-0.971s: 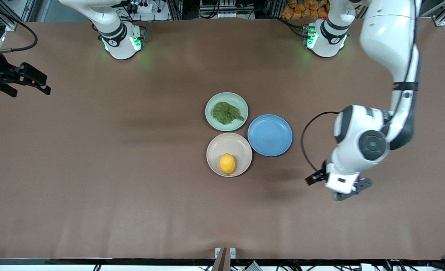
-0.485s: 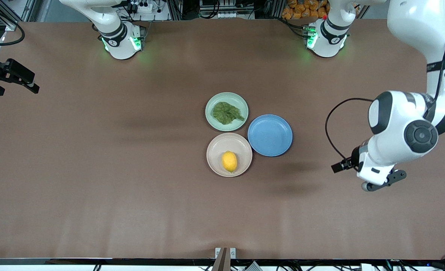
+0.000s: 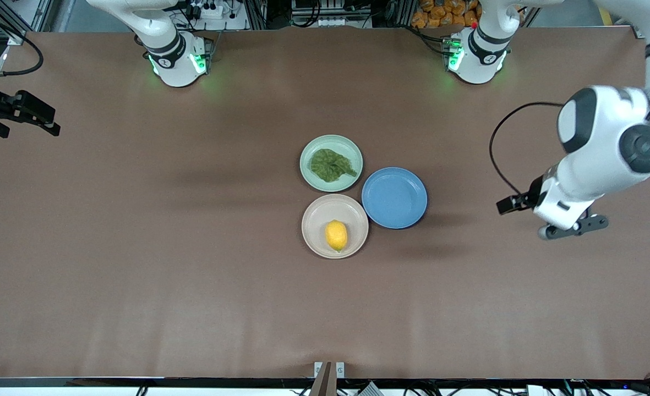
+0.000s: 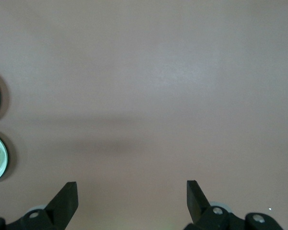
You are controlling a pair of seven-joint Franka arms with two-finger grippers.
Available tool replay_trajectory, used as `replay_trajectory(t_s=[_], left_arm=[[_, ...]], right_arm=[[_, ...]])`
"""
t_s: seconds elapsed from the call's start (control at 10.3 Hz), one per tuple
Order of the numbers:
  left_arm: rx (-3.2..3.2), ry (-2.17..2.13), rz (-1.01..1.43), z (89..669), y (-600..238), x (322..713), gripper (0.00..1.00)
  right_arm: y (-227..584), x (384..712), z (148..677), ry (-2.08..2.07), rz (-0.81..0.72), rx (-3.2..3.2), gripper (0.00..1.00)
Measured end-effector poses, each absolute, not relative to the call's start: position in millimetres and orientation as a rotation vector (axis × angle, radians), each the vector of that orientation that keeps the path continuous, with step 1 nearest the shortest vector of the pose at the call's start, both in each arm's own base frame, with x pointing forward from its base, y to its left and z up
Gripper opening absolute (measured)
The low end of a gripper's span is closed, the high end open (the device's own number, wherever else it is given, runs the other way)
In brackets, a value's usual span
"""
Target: Place lemon and lettuce in plates
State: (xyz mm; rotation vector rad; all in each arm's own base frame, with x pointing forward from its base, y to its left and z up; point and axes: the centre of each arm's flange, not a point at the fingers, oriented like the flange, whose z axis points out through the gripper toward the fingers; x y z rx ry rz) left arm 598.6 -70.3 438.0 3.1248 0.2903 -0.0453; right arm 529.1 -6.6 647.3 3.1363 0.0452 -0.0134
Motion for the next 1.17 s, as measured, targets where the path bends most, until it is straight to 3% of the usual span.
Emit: replay_trajectory(t_s=[0.39, 0.68, 1.17], left_arm=[[3.119, 0.147, 0.099, 509.0, -22.1, 567.7, 1.0], [3.165, 0.024, 0.222, 565.3, -42.0, 555.0, 1.0], [3.184, -0.131, 0.107, 630.6, -56.8, 534.7, 1.0]], right_arm=[[-6.0, 524.8, 653.5, 0.051, 0.005, 3.135, 1.0], [-2.9, 524.1, 654.4, 0.059, 0.006, 3.139, 1.0], [0.7, 523.4, 653.9, 0.067, -0.002, 3.136, 1.0]])
